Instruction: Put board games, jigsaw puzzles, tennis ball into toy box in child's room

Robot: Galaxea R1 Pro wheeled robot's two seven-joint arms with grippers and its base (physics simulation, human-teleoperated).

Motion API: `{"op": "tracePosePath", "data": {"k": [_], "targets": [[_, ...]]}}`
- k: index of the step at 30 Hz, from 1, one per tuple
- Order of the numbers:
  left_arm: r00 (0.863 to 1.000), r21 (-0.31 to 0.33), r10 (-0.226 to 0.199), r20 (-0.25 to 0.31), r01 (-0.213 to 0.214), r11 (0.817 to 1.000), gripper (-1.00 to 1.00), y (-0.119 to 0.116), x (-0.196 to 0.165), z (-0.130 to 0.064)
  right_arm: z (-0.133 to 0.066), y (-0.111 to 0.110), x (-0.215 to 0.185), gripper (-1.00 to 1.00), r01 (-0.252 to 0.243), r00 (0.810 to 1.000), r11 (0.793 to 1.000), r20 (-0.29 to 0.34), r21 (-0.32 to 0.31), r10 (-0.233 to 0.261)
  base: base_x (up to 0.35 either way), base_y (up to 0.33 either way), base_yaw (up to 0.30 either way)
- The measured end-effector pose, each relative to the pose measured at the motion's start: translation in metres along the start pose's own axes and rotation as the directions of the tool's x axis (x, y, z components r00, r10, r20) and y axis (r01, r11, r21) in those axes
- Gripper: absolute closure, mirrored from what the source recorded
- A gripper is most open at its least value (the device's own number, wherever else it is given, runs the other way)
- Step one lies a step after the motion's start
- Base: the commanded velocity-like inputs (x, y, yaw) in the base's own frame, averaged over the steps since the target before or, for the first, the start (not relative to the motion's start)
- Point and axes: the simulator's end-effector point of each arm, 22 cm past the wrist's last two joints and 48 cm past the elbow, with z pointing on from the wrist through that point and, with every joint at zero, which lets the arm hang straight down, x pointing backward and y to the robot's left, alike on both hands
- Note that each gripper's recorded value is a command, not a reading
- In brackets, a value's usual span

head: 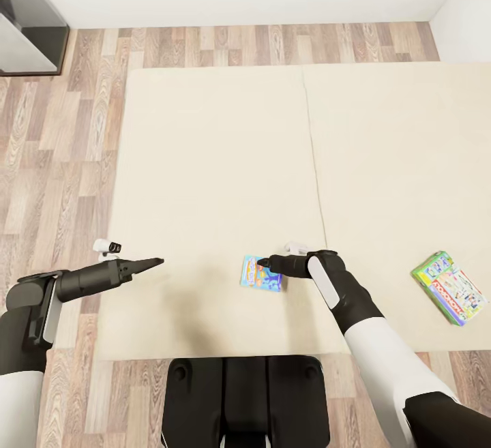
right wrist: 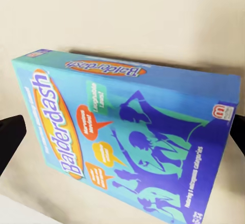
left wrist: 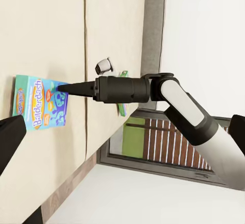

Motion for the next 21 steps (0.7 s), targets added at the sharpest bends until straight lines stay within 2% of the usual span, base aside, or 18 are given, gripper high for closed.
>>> {"op": "tracePosePath", "data": {"k": [21], "targets": [[1.000,0.000,0.000,0.001,0.000,1.000,-1.00,0.0001,-0.0002,-0.0003,0.0000,0.0000,0.0000,-1.00,0.000,1.000,1.000,0.000,0.000,0.000,0.000,0.051,0.000]]}}
